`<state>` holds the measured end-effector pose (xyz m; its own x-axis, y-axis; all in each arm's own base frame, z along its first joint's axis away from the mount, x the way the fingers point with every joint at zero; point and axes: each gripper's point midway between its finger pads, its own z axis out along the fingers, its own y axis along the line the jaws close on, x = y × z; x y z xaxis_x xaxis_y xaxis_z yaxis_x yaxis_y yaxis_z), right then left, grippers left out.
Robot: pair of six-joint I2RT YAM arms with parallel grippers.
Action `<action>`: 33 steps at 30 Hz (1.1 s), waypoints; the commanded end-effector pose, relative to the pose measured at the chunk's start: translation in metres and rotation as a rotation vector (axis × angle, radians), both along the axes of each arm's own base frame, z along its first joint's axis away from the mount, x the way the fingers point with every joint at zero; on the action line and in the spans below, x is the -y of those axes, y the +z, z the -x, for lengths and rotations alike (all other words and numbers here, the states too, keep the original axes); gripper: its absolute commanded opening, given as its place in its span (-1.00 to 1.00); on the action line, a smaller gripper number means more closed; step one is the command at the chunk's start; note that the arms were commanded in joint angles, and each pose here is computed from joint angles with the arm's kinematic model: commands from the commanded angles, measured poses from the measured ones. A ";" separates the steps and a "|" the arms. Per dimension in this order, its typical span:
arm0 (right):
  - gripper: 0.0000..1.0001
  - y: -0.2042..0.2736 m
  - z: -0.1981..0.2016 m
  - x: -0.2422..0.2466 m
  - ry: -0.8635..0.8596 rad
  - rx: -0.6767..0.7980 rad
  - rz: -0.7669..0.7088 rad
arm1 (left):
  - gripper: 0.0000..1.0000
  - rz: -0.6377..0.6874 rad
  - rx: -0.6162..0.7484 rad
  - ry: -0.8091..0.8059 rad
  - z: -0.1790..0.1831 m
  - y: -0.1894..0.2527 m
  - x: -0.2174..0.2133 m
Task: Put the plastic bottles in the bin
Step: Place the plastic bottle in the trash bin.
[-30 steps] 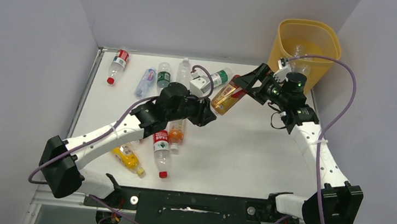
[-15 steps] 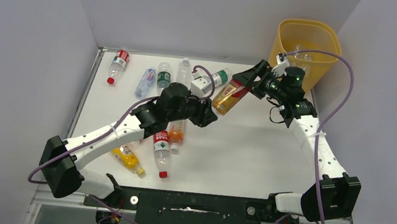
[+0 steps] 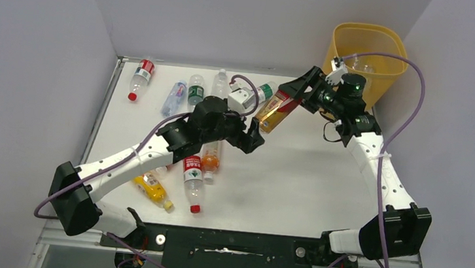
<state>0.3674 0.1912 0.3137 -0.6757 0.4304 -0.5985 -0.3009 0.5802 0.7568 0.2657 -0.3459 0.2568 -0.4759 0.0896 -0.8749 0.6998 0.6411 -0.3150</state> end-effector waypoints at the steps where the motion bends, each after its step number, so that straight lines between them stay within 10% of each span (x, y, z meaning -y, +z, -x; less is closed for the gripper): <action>1: -0.05 0.030 -0.016 0.008 -0.026 0.099 0.042 | 0.64 0.050 0.086 0.034 -0.005 0.045 -0.007; 33: 0.00 0.206 -0.104 0.264 -0.822 0.509 0.233 | 0.68 -0.088 0.054 0.137 -0.019 -0.009 -0.055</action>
